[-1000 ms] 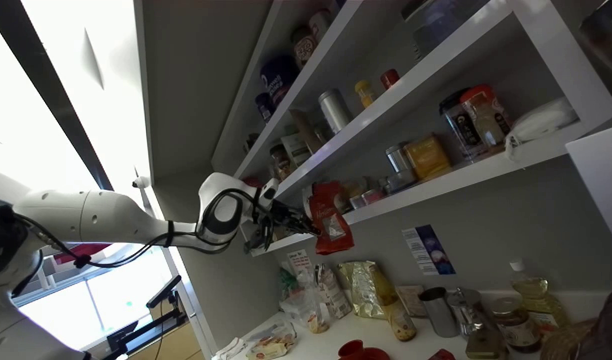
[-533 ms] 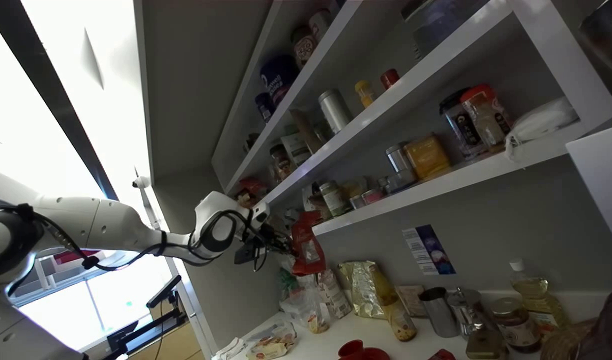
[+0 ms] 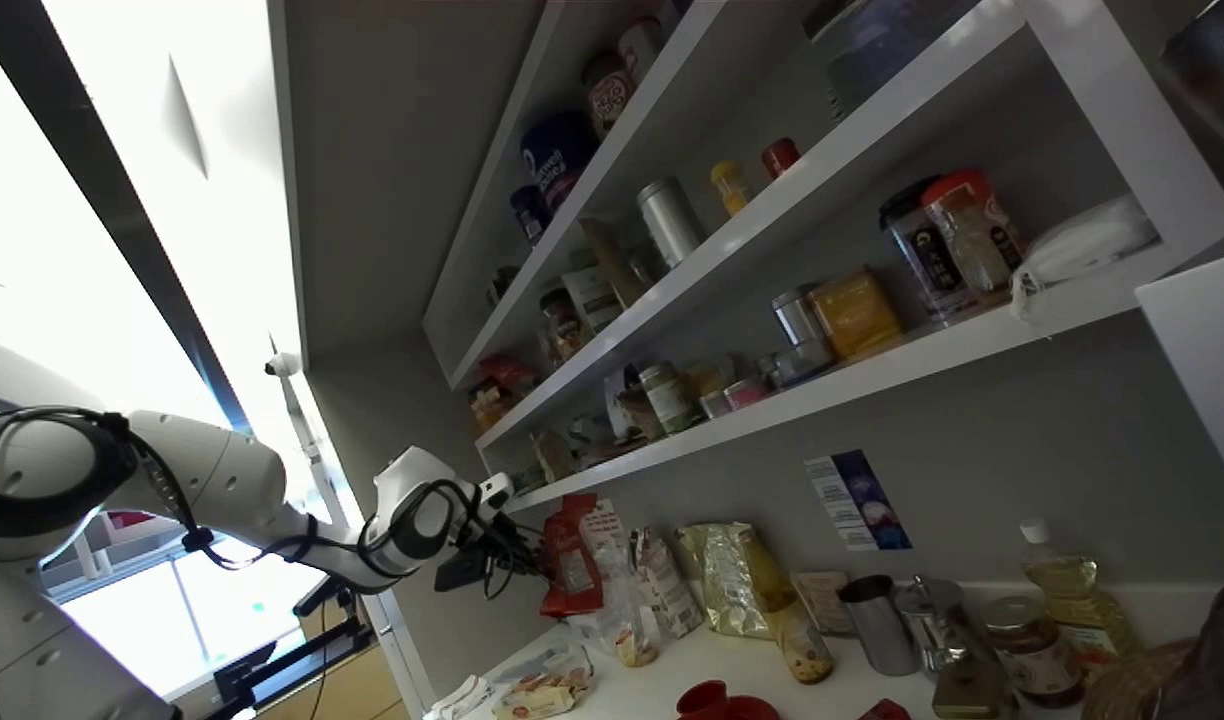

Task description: Remove the orange packet from the bottom shelf and put it on the counter

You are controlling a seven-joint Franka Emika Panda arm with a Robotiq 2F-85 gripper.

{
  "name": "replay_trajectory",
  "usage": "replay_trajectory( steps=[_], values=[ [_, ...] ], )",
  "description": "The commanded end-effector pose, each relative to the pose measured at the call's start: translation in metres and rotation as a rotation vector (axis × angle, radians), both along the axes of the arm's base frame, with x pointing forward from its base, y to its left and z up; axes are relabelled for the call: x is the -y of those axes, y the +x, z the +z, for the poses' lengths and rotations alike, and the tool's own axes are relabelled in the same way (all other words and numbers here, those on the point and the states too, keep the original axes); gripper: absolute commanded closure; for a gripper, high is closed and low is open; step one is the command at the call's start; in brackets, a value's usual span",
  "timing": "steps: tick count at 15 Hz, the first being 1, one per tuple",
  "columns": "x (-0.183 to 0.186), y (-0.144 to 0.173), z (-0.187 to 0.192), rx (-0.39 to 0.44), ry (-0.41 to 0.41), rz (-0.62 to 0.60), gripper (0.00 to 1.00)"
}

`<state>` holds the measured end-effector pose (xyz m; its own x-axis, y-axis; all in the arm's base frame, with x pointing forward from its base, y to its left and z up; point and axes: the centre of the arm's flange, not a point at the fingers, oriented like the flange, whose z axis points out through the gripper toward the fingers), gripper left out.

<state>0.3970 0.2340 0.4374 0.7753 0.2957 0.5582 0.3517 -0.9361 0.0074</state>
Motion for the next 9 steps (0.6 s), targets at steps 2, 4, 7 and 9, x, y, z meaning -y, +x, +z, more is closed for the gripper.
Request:
replay_trajectory(
  steps=[2, 4, 7, 9],
  values=[
    [-0.048, -0.018, -0.044, 0.065, -0.002, 0.034, 0.98],
    [-0.064, -0.025, -0.066, 0.074, 0.004, 0.051, 0.98],
    [-0.081, -0.028, -0.097, 0.067, 0.004, 0.063, 0.98],
    [-0.087, -0.029, -0.115, 0.065, -0.004, 0.073, 0.98]
  ],
)
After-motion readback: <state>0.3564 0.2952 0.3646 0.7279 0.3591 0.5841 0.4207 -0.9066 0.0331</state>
